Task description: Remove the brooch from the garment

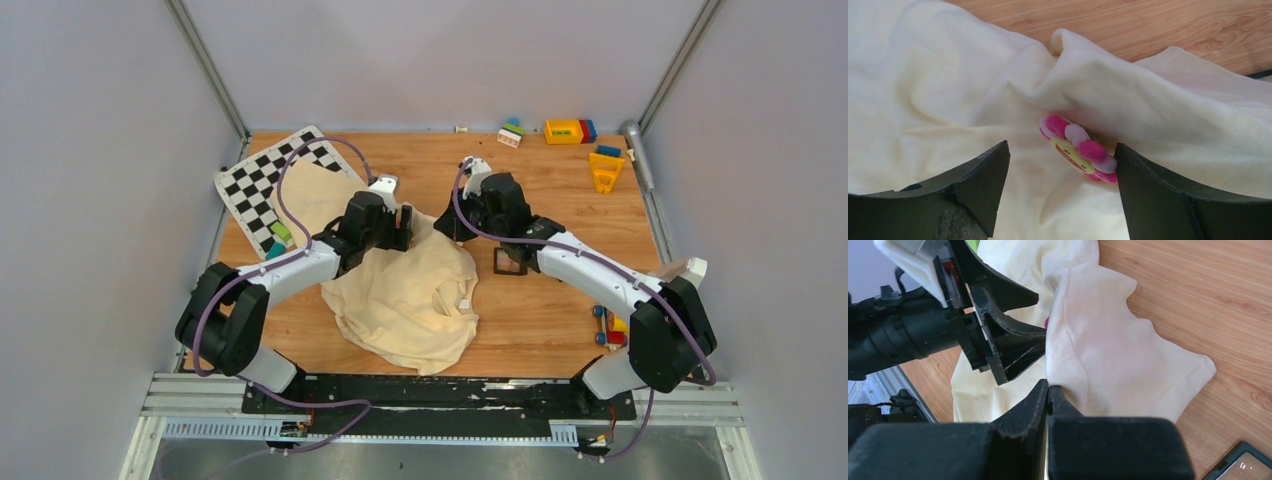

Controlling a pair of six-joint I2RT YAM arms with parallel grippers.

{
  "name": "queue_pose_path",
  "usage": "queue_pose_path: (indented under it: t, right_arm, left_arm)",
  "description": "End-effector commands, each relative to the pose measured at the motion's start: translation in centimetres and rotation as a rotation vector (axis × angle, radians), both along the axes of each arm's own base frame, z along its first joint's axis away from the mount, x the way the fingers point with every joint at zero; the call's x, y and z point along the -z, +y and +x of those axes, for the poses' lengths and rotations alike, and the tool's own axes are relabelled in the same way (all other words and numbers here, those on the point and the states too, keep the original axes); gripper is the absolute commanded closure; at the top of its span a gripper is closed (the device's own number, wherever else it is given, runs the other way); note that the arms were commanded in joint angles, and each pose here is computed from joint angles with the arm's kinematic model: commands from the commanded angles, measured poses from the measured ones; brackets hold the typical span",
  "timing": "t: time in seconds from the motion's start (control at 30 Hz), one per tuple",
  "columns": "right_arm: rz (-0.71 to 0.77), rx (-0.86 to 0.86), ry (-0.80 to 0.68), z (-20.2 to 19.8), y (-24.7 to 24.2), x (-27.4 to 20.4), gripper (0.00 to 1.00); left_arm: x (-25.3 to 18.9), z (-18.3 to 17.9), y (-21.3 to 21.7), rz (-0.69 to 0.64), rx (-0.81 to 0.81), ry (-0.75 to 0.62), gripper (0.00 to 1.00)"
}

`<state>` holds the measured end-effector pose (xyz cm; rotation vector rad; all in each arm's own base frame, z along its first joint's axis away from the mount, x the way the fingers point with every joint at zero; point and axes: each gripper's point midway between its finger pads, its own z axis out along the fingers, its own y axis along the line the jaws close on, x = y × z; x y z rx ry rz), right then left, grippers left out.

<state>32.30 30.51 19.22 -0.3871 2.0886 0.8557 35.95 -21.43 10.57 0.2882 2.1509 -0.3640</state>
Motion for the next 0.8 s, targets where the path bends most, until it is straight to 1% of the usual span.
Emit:
queue_pose_path:
  t: [0.0,0.03,0.07,0.1,0.13,0.17,0.2,0.23,0.27,0.3,0.37,0.5,0.63,0.77]
  right_arm:
    - [0.054,-0.036,-0.079,0.1,1.2,-2.4,1.0]
    - [0.047,-0.015,-0.08,0.4,0.9,-2.2,1.0]
    - [0.039,0.014,-0.079,0.7,0.6,-2.1,1.0]
    - [0.025,0.044,-0.078,1.1,0.2,-1.9,1.0]
    - [0.013,0.063,-0.077,1.4,0.0,-1.6,1.0]
    - [0.005,0.074,-0.076,1.5,-0.2,-1.5,1.0]
    - [-0.002,0.086,-0.075,1.7,-0.4,-1.3,1.0]
    - [-0.009,0.102,-0.07,1.9,-0.5,-1.0,1.0]
    - [-0.02,0.121,-0.065,2.1,-0.7,-0.6,1.0]
    - [-0.031,0.139,-0.06,2.4,-1.0,-0.3,1.0]
    - [-0.048,0.172,-0.047,2.8,-1.4,0.3,1.0]
    - [-0.067,0.18,-0.027,3.2,-1.5,1.3,1.0]
    - [-0.05,0.083,0.01,2.3,-0.1,2.1,1.0]
    - [0.004,-0.017,0.1,0.4,1.5,2.7,1.0]
  left_arm:
    - [-1.7,1.1,-0.7,-0.039,-0.025,-0.035,0.24]
    - [-1.5,1.2,-0.4,-0.032,-0.047,-0.029,0.28]
    - [-1.3,1.2,0.0,-0.017,-0.066,-0.019,0.39]
    - [-1.3,1.2,0.2,-0.016,-0.078,-0.015,0.44]
    - [-1.4,1.2,0.3,-0.016,-0.084,-0.015,0.54]
    - [-1.4,1.2,0.4,-0.019,-0.085,-0.014,0.59]
    - [-1.6,1.1,0.3,-0.029,-0.08,-0.014,0.7]
    - [-1.7,1.0,0.2,-0.036,-0.075,-0.014,0.75]
    - [-1.8,0.9,0.0,-0.046,-0.064,-0.012,0.84]
    - [-1.8,0.8,-0.1,-0.05,-0.058,-0.011,0.87]
    - [-1.7,0.7,-0.4,-0.057,-0.04,-0.002,0.99]
    - [-1.8,0.6,-1.0,-0.074,-0.006,0.007,1.0]
    - [-2.5,0.8,-0.6,-0.111,-0.024,-0.011,1.0]
    - [-3.2,0.9,-0.5,-0.228,0.0,-0.044,1.0]
